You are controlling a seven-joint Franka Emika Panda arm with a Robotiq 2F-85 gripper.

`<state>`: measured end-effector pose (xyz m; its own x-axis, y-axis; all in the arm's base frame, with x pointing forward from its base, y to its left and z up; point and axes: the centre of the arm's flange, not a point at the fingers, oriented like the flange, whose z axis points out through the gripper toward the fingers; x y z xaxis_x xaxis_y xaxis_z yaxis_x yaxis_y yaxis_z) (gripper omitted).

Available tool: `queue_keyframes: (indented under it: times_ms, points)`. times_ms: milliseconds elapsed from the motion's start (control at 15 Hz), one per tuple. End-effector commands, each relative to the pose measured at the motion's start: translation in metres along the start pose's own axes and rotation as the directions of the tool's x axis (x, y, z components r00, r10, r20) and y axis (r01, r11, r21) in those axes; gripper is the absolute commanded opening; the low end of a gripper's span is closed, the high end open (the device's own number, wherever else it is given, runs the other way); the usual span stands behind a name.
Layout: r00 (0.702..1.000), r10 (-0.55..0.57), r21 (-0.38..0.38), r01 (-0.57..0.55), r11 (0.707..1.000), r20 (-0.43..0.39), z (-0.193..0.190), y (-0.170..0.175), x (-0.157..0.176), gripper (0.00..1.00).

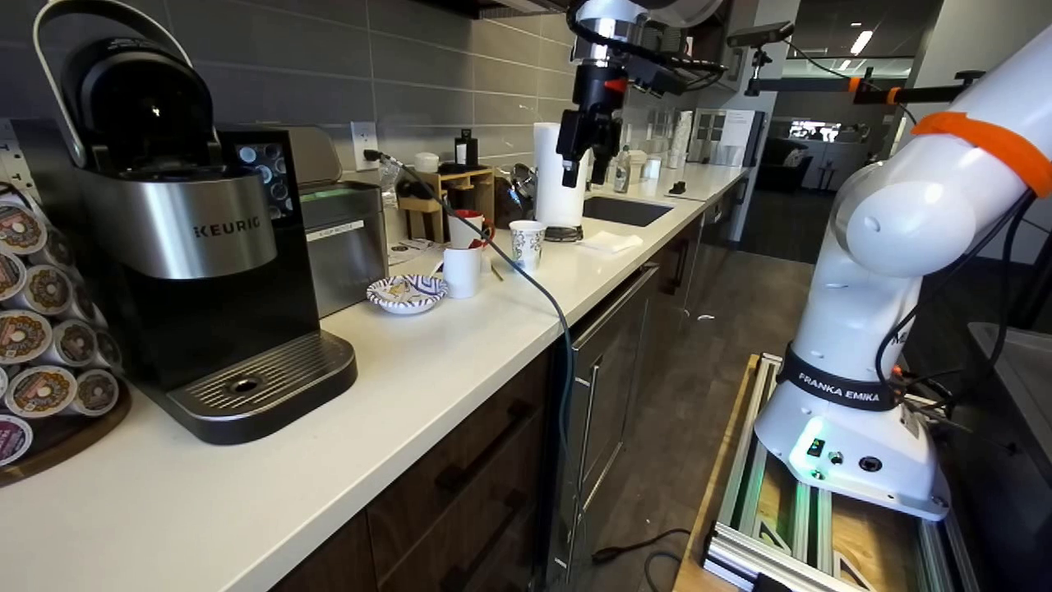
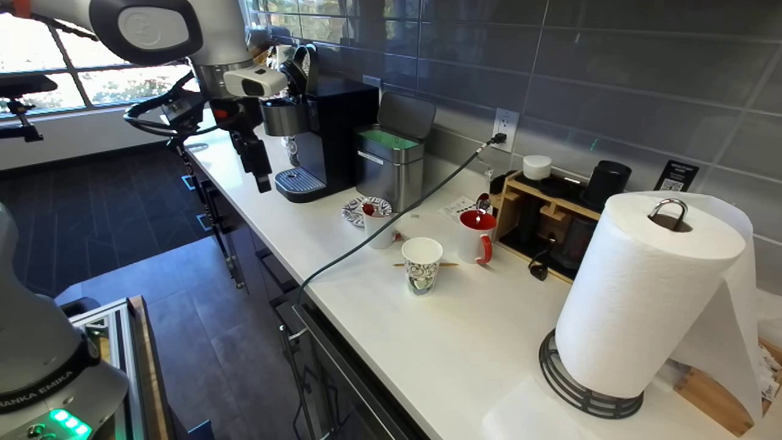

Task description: Pick up the coffee cup on the right.

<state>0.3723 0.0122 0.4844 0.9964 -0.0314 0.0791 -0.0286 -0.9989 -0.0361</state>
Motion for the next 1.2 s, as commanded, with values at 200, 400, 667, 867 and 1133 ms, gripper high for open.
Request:
queue_keyframes:
  times_ms: [200, 400, 667, 867, 1133]
  points:
    - [0.947, 0.296, 0.014, -0.297, 0.955, -0.126, -0.013, 0.073, 0.072, 1.00]
    - [0.900, 0.406, -0.018, -0.414, 0.910, -0.162, -0.017, 0.124, 0.095, 1.00]
    - [0.816, 0.516, -0.019, -0.538, 0.843, -0.260, -0.013, 0.154, 0.129, 1.00]
    - [0.816, 0.511, 0.015, -0.527, 0.850, -0.272, -0.014, 0.155, 0.121, 1.00]
    - [0.816, 0.511, 0.015, -0.528, 0.849, -0.271, -0.009, 0.156, 0.126, 1.00]
